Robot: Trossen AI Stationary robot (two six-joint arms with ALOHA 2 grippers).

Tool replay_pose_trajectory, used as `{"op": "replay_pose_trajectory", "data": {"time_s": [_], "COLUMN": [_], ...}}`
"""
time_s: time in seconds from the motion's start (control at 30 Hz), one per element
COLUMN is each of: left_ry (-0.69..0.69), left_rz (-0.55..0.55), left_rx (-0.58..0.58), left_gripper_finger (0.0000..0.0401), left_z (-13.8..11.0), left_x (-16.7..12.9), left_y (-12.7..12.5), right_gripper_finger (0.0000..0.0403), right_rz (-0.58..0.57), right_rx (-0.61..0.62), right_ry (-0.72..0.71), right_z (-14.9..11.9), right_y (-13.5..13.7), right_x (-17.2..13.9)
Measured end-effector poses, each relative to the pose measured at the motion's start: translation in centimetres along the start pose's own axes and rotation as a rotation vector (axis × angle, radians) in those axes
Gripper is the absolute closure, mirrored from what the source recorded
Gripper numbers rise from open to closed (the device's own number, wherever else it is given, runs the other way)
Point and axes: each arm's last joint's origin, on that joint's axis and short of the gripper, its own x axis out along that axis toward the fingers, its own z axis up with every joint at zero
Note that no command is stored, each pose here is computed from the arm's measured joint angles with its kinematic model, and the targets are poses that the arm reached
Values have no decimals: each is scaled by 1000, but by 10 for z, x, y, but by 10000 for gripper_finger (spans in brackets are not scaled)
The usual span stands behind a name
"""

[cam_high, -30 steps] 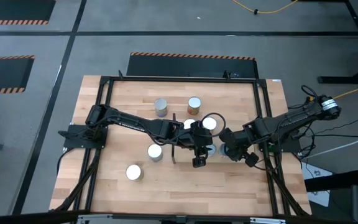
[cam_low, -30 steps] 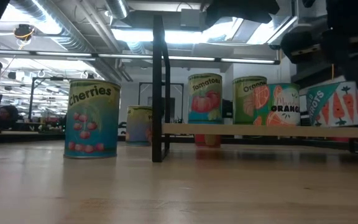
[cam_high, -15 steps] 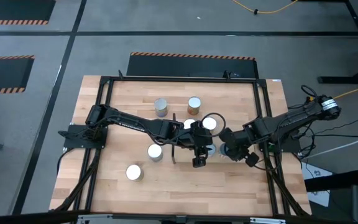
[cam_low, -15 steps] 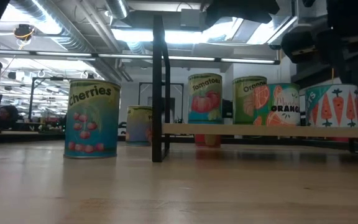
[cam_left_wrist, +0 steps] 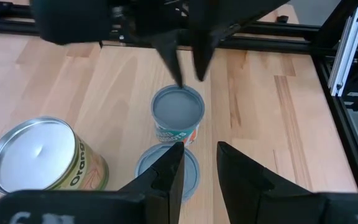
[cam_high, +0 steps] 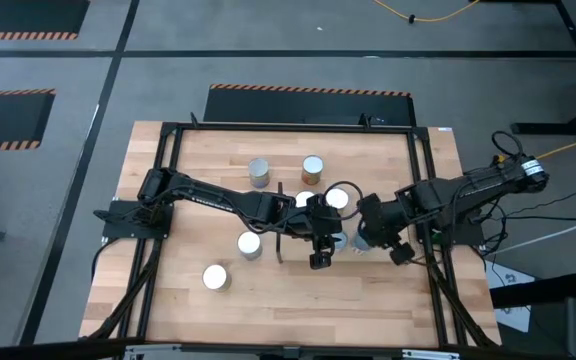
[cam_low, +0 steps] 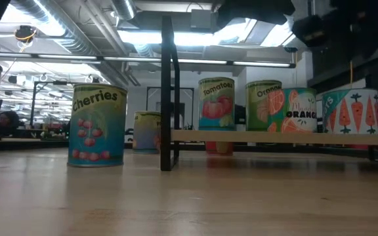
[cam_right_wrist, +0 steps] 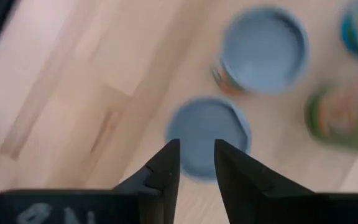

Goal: Pick and place cans onto a shelf
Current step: Put the canned sliced carrots on the shelf

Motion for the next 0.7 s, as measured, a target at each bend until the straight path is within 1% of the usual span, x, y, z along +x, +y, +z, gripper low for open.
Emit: {"op": "replay_pose_trajectory", "data": {"time_s": [0.07,0.23,0.43,0.7], "left_ry": [0,0,0,0], "left_rz": [0,0,0,0], "left_rx": [0,0,0,0], "left_gripper_finger": [314,314,314,314], "left_z": [0,0,0,0], "left_x": [0,0,0,0], "left_y": [0,0,0,0], "right_gripper_finger": [299,299,299,299], "right_rz": [-25,-59,-71,-86], "right_rx": [65,169,293,418], "right_ry": [41,137,169,187], "right_z": [-6,-22,-34,-38], "right_y": [-3,-12,-20,-29], "right_x": [4,16,29,26]}}
